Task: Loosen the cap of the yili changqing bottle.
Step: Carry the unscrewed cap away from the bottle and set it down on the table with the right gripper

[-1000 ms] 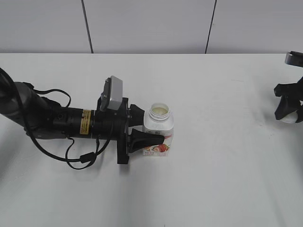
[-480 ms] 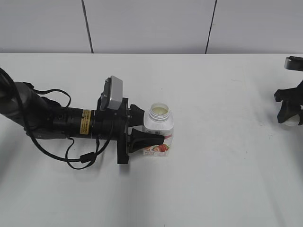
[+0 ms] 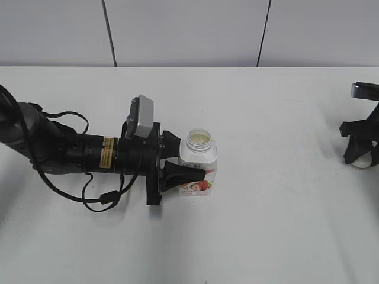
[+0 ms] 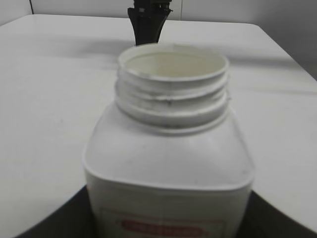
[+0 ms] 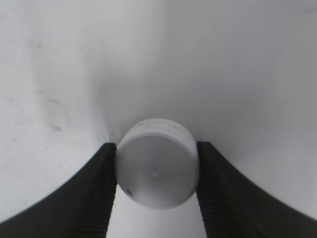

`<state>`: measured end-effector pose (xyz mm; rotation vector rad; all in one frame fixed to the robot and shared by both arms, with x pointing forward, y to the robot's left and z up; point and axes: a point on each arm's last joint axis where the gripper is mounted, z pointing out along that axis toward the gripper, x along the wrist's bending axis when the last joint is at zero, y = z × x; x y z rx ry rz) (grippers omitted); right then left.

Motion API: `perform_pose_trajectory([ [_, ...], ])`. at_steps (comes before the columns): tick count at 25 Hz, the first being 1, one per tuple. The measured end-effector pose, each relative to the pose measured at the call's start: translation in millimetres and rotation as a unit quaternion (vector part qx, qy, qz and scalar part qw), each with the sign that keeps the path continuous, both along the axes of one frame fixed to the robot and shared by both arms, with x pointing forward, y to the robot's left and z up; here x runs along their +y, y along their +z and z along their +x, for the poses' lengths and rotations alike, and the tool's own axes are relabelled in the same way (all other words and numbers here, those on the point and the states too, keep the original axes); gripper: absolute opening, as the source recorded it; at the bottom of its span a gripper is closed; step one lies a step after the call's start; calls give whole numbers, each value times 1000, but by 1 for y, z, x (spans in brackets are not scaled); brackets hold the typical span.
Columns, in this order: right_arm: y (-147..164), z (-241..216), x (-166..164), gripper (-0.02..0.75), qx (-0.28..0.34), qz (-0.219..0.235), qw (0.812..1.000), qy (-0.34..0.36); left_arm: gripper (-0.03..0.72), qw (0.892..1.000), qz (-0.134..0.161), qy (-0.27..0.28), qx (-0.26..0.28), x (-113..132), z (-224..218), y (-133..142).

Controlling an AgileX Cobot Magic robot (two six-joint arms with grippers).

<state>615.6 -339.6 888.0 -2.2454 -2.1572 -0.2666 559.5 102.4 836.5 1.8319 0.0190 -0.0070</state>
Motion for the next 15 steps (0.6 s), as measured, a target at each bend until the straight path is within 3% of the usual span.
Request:
perform_pose_trajectory([
  [4,0,0,0,413,1,0,1000,-1,370,1000,0,0,0,0,0,0],
  [7,0,0,0,569,2,1,1000,-5,370,1000,0,0,0,0,0,0],
  [9,0,0,0,623,2,1,1000,-6,370,1000,0,0,0,0,0,0],
  [15,6,3,2,508,9,14,1000,-15,372,1000,0,0,0,0,0,0],
])
